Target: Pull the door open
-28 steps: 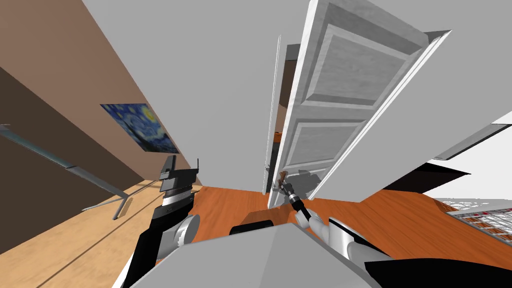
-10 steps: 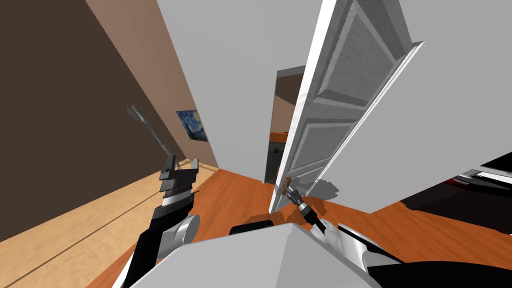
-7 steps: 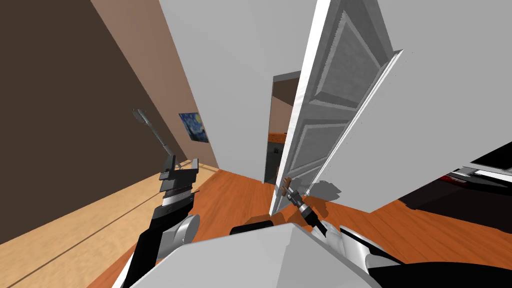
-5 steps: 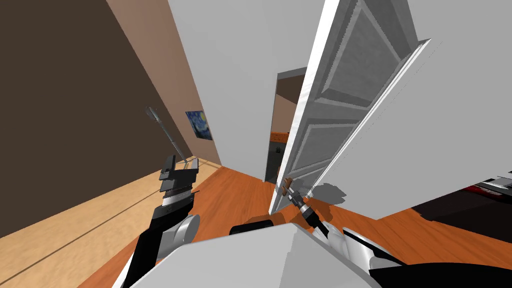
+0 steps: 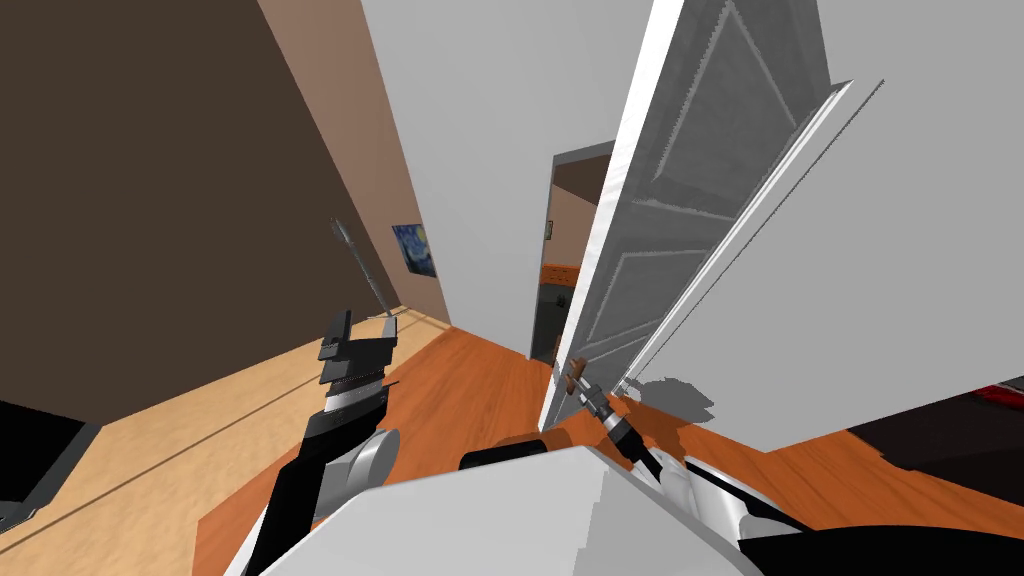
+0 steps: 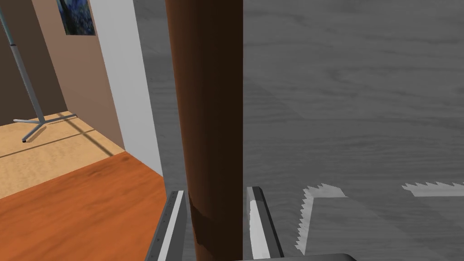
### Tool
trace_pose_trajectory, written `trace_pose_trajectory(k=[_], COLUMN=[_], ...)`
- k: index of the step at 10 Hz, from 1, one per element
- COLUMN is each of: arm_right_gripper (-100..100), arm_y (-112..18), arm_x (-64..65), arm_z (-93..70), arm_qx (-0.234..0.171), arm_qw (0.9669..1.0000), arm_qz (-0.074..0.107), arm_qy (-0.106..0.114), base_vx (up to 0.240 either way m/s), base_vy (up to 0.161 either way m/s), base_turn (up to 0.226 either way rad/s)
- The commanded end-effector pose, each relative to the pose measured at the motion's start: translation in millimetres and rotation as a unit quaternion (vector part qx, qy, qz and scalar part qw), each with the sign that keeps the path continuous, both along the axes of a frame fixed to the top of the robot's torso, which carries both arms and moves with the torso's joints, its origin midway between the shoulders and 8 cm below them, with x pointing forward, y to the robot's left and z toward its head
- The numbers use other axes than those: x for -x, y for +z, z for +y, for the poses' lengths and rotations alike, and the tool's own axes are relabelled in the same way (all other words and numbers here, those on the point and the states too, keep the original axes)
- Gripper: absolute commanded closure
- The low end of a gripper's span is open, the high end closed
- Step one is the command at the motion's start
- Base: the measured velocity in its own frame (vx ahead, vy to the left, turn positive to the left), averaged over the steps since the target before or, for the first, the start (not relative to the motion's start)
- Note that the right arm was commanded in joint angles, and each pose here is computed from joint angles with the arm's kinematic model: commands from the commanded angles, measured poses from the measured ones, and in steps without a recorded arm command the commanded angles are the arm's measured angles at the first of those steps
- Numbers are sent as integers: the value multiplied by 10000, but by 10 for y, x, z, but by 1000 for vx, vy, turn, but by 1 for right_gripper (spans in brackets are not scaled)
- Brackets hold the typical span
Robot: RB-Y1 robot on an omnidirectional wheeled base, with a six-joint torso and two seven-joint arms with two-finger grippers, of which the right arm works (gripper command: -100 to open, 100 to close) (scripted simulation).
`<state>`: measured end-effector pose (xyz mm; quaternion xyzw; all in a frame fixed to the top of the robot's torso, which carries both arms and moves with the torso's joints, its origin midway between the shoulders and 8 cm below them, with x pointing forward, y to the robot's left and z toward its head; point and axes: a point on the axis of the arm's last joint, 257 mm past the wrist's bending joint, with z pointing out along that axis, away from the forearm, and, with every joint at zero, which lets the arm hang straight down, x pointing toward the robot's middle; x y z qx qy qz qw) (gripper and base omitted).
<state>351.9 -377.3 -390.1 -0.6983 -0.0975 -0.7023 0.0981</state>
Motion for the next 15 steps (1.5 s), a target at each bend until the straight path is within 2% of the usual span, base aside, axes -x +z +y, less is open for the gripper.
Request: trace_pose_trajectory(k=[1, 15], arm_right_gripper=[100, 100], arm_y=[0, -11], arm_x=[0, 50], arm_z=[0, -15], arm_qx=[0, 6], arm_qw=[10000, 10000], arm_qz=[0, 28], arm_qy=[0, 51], base_vx=[-102, -183], base_vy=[-52, -91], base_turn=[45, 153])
